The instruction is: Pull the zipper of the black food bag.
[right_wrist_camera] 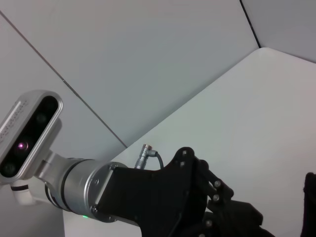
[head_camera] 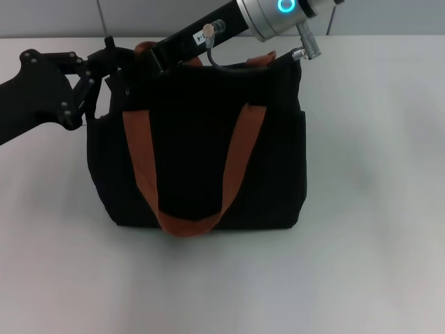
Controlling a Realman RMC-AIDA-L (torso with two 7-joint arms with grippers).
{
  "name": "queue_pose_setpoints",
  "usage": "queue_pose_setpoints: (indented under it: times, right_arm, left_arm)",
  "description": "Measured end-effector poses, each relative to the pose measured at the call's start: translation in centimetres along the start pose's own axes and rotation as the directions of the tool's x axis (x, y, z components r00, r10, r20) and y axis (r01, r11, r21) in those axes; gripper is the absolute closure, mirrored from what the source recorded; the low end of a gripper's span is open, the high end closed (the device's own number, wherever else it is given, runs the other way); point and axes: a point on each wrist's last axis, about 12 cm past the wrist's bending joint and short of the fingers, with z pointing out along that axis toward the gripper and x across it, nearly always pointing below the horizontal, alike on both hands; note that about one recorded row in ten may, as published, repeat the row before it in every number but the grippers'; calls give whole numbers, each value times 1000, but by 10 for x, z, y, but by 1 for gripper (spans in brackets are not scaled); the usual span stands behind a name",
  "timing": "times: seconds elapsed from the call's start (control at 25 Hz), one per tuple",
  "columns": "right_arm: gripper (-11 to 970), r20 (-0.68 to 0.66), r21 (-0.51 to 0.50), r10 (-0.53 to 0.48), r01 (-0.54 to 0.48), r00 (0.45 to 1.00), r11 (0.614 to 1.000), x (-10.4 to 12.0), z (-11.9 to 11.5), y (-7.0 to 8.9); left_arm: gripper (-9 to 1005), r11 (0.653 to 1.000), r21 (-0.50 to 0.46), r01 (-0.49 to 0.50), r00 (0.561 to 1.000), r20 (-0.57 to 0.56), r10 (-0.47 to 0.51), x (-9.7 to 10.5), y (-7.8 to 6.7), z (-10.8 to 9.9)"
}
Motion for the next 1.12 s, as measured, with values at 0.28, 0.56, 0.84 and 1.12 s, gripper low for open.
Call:
queue_pose_setpoints:
  times: [0.28,0.56,0.84,1.12]
  right_arm:
    - [663,3,-7,-1,1,1000,1000,-1,1,1]
    - [676,5,-7,5,-5,1000,1000,1,0,0]
    - [689,14,4,1,-1,1000,1000,1,0,-2]
    - [684,0,13,-13,13,1000,1000,1,3,-1]
  left_arm:
    - [962,1000,6,-2,1000,4,2,-1,1,4]
    - [960,1000,-4,2,1000,1,-2,0,0,-3]
    - [958,1000,3,5,1000,8,-5,0,-3,-8]
    - [956,1000,1,6,1000,11,-6,0,-3,-6]
